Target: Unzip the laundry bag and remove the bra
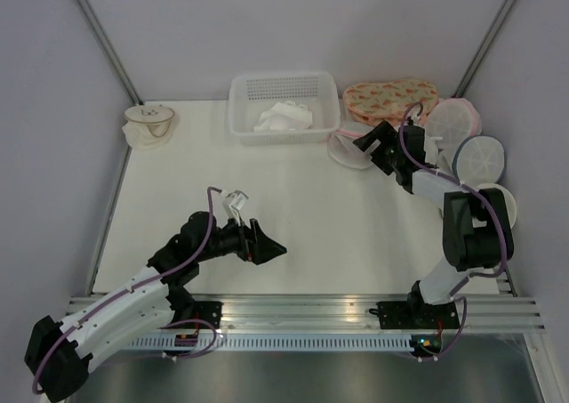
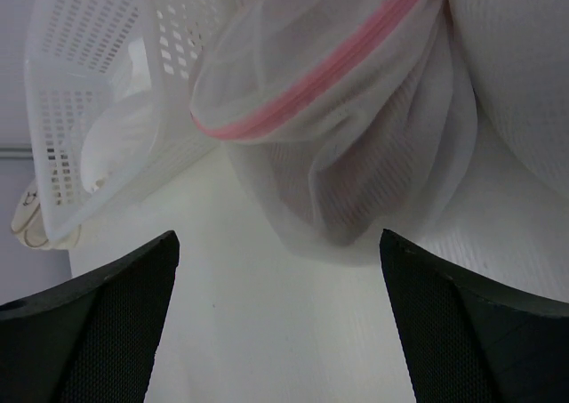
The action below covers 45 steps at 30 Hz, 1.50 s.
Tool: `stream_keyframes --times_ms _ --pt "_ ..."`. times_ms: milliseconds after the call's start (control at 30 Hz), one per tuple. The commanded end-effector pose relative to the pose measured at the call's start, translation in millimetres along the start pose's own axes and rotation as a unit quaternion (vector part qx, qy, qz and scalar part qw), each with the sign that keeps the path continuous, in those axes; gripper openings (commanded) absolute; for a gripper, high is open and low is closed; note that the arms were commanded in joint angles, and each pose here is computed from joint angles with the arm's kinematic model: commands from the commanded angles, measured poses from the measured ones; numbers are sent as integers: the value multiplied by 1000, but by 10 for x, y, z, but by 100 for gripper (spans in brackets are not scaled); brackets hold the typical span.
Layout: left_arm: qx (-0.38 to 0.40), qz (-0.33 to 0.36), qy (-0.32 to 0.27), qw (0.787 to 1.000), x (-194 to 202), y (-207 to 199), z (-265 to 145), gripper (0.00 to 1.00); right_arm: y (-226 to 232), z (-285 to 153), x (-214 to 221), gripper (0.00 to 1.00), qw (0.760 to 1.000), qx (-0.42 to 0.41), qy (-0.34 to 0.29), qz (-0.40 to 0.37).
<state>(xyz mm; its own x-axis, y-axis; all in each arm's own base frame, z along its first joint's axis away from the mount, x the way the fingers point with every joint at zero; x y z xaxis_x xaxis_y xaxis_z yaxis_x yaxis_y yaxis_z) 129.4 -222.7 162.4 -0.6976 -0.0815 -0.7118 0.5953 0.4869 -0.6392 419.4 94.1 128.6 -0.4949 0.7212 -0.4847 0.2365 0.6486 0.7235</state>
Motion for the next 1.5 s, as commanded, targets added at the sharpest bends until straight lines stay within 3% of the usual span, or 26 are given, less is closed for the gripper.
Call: stream_keyframes --times_ms 0,200,233,267,300,367,400,433,633,733,767,867,967,1100,1300,1467 --pt "0 15 -22 1000 -104 -50 -43 100 398 239 -359 98 994 -98 -33 44" --pt "-10 11 -18 1000 -89 -36 -75 100 292 831 -506 98 990 -86 -32 108" --pt "-9 11 -17 1000 -89 -43 -80 100 292 886 -524 93 989 -88 -35 111" --pt "-9 10 -18 1000 -90 -47 -88 100 272 971 -524 83 989 -87 -33 117" --pt "-9 9 -20 1000 -95 -51 -93 100 283 989 -532 62 989 -90 -33 117" --pt "-10 8 -23 1000 -91 -52 -112 100 283 984 -554 37 989 -88 -36 113" --pt "-11 5 -22 1000 -69 -36 -114 100 266 968 -543 13 990 -81 -37 107" --pt "-12 5 -25 1000 -73 -37 -122 100 223 942 -525 1 992 -67 -35 105" --pt "-16 -2 -30 999 -41 -6 -136 100 57 275 -370 1 998 -4 -34 54" --pt "-23 -2 -35 999 -46 20 -129 100 -175 -140 -32 0 999 25 -1 42" --pt "-27 -2 -37 999 -45 42 -121 100 -380 -248 220 0 998 37 28 33" --pt "-48 -8 -32 998 -23 129 -74 100 -411 -542 700 0 991 -10 130 -17" --pt "-66 -10 -23 998 -8 213 0 99 -338 -804 1249 0 965 -46 248 -78" --pt "-103 15 -32 994 -88 372 119 99 -308 -1060 1796 0 921 -76 335 -185" --pt "-191 27 -59 979 -228 676 217 99 -459 -980 2020 0 893 -4 360 -270" --pt "-220 44 -62 972 -257 840 327 100 -454 -941 2220 0 868 3 383 -315"
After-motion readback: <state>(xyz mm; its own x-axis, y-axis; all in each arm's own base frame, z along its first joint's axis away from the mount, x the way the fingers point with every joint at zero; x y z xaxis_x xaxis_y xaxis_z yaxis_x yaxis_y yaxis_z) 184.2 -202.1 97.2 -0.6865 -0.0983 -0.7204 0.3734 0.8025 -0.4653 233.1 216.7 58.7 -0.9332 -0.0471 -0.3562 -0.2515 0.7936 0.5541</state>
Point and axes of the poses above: each gripper's point midway between its finger pads, its own z axis out along the fingers, its own y axis along the line the jaws close on, x = y × z, the point moved 3 cm from there along -z, back along the fingers, and after that the axes turned 5 degrees about z, right-handed, at the moved point
